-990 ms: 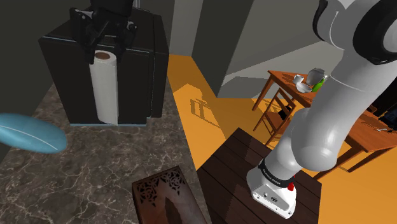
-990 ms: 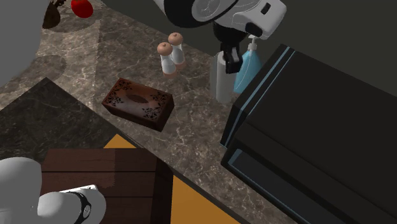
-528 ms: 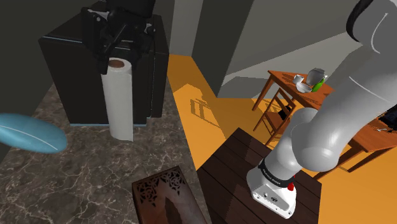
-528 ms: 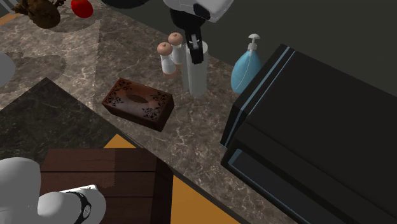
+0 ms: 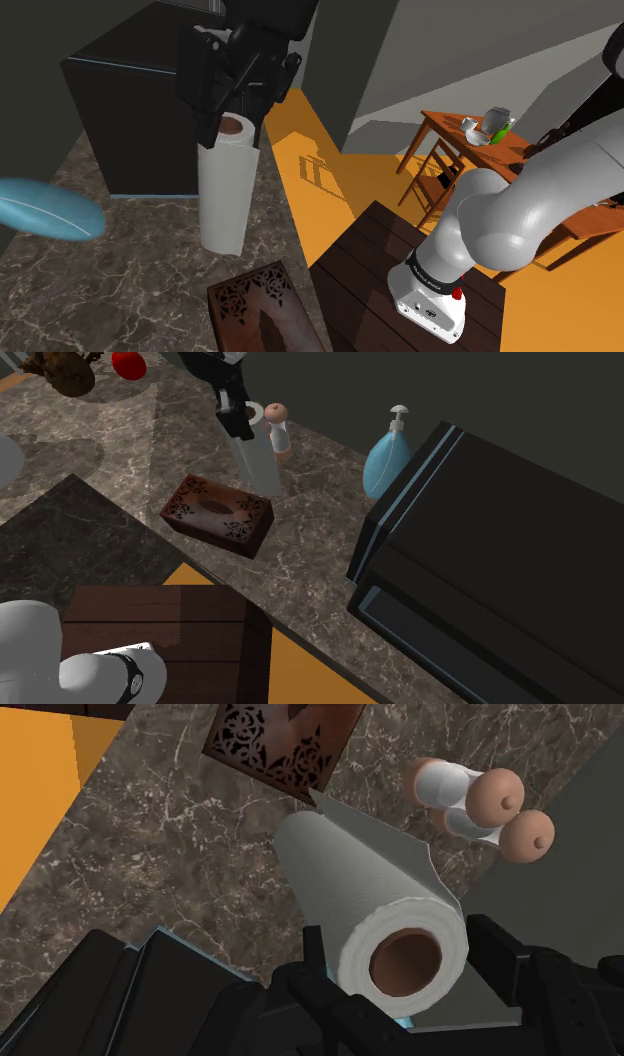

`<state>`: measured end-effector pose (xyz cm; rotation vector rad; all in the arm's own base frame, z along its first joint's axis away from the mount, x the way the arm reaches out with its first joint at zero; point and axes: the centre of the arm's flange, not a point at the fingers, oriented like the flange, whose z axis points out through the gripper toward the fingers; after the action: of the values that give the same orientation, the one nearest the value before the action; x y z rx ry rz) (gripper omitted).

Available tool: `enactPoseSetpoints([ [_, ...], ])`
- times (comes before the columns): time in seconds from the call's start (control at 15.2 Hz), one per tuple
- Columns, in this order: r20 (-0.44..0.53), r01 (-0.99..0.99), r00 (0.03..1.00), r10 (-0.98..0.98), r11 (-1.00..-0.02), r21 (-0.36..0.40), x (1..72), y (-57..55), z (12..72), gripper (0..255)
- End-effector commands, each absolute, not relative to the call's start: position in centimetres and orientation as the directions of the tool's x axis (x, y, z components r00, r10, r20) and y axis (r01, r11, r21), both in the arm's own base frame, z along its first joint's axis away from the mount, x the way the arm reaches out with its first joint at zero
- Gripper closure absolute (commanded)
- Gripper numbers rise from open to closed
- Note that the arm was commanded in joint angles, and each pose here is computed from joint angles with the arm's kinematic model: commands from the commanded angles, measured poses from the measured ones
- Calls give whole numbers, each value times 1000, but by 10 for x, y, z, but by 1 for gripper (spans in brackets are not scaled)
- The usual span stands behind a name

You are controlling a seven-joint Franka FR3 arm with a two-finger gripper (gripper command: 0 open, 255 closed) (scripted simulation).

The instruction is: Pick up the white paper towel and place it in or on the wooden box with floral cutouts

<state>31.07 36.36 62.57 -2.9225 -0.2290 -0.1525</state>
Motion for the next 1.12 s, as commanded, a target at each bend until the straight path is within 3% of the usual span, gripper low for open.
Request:
enactPoseSetpoints([
  [0.0, 118, 164, 983, 143, -967, -196, 287, 369, 634, 255],
  [0.73, 118, 164, 983, 143, -967, -196, 149, 387, 665, 255],
  [1.06, 118, 164, 983, 143, -967, -196, 149, 387, 639, 255],
])
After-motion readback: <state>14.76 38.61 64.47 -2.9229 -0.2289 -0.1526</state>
